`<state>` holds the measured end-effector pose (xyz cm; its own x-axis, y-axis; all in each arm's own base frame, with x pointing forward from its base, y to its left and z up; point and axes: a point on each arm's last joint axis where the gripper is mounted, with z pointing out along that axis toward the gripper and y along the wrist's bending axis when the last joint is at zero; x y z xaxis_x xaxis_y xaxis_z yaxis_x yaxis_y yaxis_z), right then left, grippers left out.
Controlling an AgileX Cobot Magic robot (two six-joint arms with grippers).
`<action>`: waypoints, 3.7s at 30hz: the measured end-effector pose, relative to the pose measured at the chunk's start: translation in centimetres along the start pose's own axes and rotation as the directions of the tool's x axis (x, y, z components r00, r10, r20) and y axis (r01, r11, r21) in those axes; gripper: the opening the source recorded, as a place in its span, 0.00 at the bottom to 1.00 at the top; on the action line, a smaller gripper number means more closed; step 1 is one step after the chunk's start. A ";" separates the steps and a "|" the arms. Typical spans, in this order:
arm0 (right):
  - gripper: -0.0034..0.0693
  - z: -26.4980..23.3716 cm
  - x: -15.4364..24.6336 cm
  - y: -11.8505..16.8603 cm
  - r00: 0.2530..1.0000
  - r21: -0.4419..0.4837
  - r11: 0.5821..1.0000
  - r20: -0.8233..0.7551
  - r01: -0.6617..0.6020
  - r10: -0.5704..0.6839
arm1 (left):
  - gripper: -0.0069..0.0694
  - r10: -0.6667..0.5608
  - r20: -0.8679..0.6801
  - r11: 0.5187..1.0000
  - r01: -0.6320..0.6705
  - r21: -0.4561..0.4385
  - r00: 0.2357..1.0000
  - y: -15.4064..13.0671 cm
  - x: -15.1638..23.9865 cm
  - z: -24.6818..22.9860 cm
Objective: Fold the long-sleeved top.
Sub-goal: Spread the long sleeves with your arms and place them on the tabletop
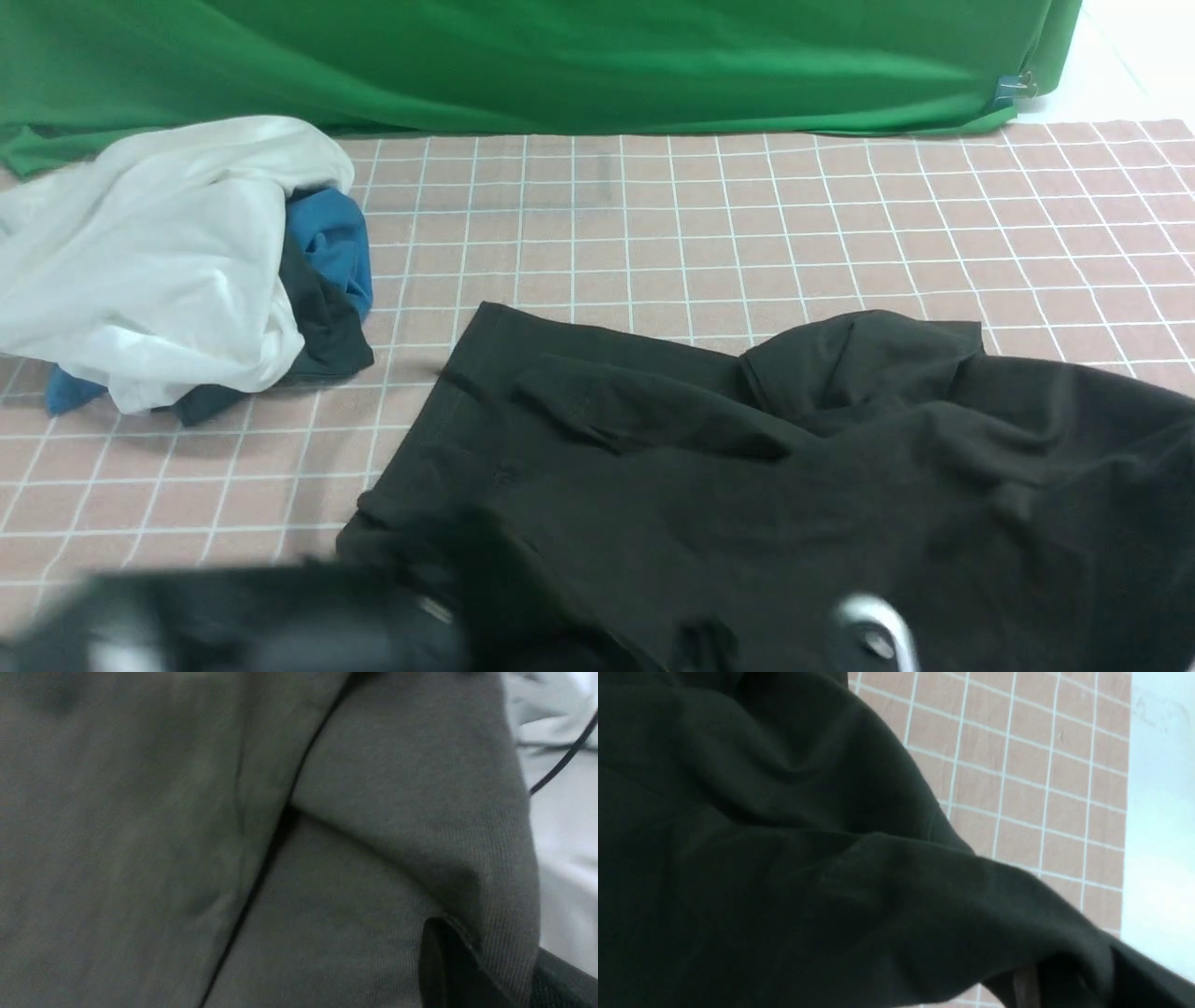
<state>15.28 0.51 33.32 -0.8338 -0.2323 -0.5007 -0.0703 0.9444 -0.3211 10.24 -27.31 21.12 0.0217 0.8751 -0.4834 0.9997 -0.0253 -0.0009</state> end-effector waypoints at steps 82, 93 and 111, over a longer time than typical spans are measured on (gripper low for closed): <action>0.19 -0.1 -1.1 1.0 0.992 -0.106 0.994 0.122 0.016 -0.003 | 0.68 0.460 -0.333 0.872 -0.489 -0.003 0.823 3.8 13.5 -1.6; 0.19 -0.1 -1.1 1.1 0.993 -0.122 0.992 0.122 0.021 -0.006 | 0.47 0.427 -0.383 0.888 -0.460 0.007 0.819 4.4 13.9 -0.9; 0.20 -0.1 -1.2 1.4 0.991 -0.143 0.989 0.133 0.040 -0.021 | 0.67 0.349 -0.313 0.926 -0.377 -0.032 0.883 3.7 13.2 -1.8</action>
<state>16.07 2.09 33.58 -0.7519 -0.2811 -0.5964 -0.1816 0.9579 -0.2225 14.22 -14.99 16.33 0.3723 0.9153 -0.1536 0.9175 -0.3380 0.2097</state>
